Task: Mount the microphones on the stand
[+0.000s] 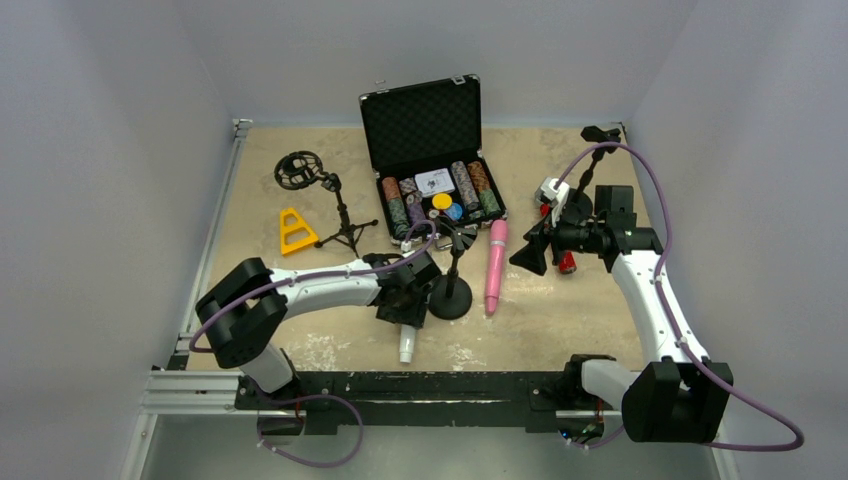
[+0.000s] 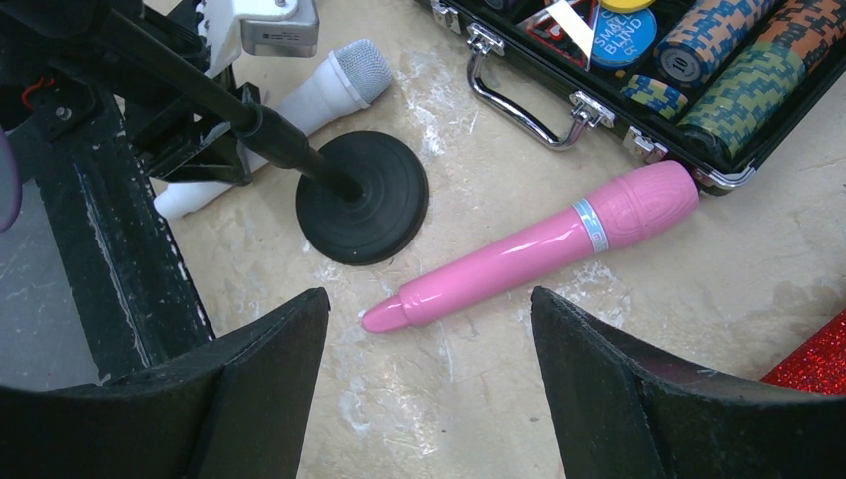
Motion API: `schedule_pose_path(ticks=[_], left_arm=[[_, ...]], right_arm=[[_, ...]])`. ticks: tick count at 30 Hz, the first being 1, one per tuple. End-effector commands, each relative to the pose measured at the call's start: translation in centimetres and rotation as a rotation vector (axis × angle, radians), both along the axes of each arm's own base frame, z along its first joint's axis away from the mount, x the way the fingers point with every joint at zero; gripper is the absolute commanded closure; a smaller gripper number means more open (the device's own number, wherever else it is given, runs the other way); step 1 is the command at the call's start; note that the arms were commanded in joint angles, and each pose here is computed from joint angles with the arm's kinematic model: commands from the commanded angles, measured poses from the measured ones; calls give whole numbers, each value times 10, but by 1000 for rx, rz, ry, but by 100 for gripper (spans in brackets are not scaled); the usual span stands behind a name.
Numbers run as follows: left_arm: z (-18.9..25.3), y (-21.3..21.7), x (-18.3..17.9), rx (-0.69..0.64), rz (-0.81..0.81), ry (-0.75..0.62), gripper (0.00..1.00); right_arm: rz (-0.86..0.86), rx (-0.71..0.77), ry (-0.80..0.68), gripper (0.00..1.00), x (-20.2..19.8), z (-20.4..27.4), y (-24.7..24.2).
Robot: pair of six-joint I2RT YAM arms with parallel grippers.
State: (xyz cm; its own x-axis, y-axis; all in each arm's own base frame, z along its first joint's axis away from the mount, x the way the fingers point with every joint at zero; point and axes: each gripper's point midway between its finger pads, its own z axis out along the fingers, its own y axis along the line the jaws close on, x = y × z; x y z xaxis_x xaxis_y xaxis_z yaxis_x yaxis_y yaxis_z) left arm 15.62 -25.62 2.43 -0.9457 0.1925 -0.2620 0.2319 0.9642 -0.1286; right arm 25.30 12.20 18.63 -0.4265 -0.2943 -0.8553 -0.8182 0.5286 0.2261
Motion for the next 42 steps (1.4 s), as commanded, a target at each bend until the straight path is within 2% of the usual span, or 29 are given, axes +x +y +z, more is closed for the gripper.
schedule_pose_path(ticks=[1, 7, 11, 14, 19, 32, 42], left_arm=[[-3, 3, 7, 63, 36, -27, 44], [-13, -1, 5, 56, 37, -6, 61], [-13, 7, 6, 78, 48, -28, 91], [-3, 20, 10, 86, 70, -83, 100], [30, 38, 13, 24, 90, -199, 100], [119, 68, 11, -261, 43, -490, 100], [166, 79, 8, -375, -156, -729, 100]], right_arm=[[36, 26, -52, 23, -3, 15, 5], [39, 26, -52, 23, -3, 16, 6], [40, 25, -52, 22, -3, 16, 6], [41, 24, -55, 23, -3, 16, 6], [46, 23, -64, 22, -4, 19, 6], [53, 6, -133, 22, -8, 37, 4], [47, -65, -236, 21, -16, 60, -3]])
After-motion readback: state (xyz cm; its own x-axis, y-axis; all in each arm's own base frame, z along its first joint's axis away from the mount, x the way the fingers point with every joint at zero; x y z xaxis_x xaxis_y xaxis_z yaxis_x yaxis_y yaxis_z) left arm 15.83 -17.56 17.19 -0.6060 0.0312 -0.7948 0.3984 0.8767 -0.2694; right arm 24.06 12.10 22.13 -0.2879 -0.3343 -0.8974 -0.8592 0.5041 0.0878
